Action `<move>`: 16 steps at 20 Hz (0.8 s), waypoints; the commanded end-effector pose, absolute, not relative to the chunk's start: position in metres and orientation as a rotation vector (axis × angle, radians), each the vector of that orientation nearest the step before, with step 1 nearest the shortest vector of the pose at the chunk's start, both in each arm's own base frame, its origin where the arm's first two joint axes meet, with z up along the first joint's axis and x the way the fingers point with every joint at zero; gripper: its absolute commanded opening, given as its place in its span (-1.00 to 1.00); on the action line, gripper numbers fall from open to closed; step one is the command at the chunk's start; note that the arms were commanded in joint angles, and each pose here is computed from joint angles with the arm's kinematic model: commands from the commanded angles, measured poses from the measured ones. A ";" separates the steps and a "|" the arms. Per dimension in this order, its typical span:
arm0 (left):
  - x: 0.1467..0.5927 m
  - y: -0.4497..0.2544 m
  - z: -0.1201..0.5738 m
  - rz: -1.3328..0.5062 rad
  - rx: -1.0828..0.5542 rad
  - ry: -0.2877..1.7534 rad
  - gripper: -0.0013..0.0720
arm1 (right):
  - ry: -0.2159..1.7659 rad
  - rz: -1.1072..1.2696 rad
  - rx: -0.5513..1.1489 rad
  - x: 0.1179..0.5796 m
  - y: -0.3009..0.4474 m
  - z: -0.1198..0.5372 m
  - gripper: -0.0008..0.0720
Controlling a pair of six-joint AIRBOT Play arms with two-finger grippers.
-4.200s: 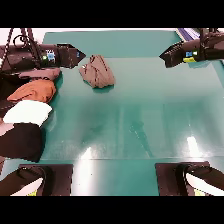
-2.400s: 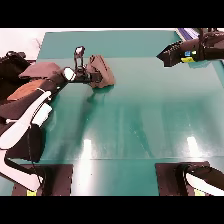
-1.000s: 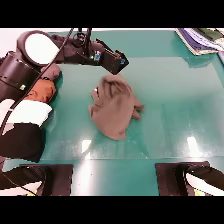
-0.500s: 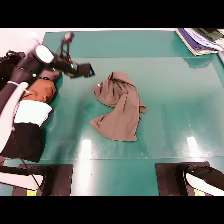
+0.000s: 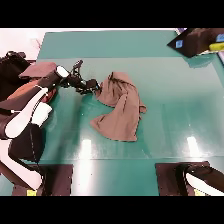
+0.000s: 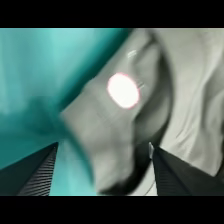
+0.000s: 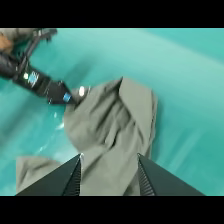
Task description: Fold the shirts.
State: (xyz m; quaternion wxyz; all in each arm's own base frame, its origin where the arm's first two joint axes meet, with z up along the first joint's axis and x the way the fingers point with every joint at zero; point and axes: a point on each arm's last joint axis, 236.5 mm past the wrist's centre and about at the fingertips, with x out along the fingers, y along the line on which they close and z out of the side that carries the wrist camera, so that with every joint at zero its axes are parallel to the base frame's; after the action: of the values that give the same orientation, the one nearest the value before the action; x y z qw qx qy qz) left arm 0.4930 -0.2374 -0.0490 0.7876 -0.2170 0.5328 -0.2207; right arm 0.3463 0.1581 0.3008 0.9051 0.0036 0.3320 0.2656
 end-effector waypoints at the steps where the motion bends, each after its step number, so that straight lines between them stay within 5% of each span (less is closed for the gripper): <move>1: 0.508 -0.253 -0.044 -0.482 -0.486 1.060 0.83 | 0.798 0.498 0.054 0.347 0.144 0.255 0.14; 2: 0.511 -0.253 -0.042 -0.478 -0.489 1.046 0.63 | 0.840 0.467 0.078 0.346 0.135 0.241 0.14; 4: 0.518 -0.248 -0.038 -0.469 -0.492 1.026 -0.65 | 0.958 0.408 0.108 0.338 0.111 0.204 0.14; 5: 0.523 -0.245 -0.030 -0.473 -0.490 1.009 -0.88 | 1.036 0.379 0.126 0.330 0.100 0.180 0.14; 8: 0.534 -0.233 0.004 -0.519 -0.449 0.988 -0.89 | 1.285 0.314 0.200 0.298 0.079 0.094 0.18; 9: 0.536 -0.229 0.015 -0.536 -0.425 0.986 -0.89 | 1.371 0.313 0.237 0.283 0.081 0.061 0.58; 10: 0.537 -0.226 0.024 -0.546 -0.401 0.983 -0.89 | 1.452 0.339 0.316 0.268 0.095 0.029 0.75; 16: 0.538 -0.224 0.036 -0.565 -0.359 0.976 -0.89 | 1.536 0.548 0.676 0.246 0.212 -0.069 0.70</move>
State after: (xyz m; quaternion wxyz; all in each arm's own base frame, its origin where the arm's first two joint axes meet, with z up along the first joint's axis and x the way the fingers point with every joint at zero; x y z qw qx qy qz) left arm 0.5388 -0.2268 0.0317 0.8304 -0.1795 0.4577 -0.2623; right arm 0.2506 0.1634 -0.0368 0.6601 0.2216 0.6841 0.2171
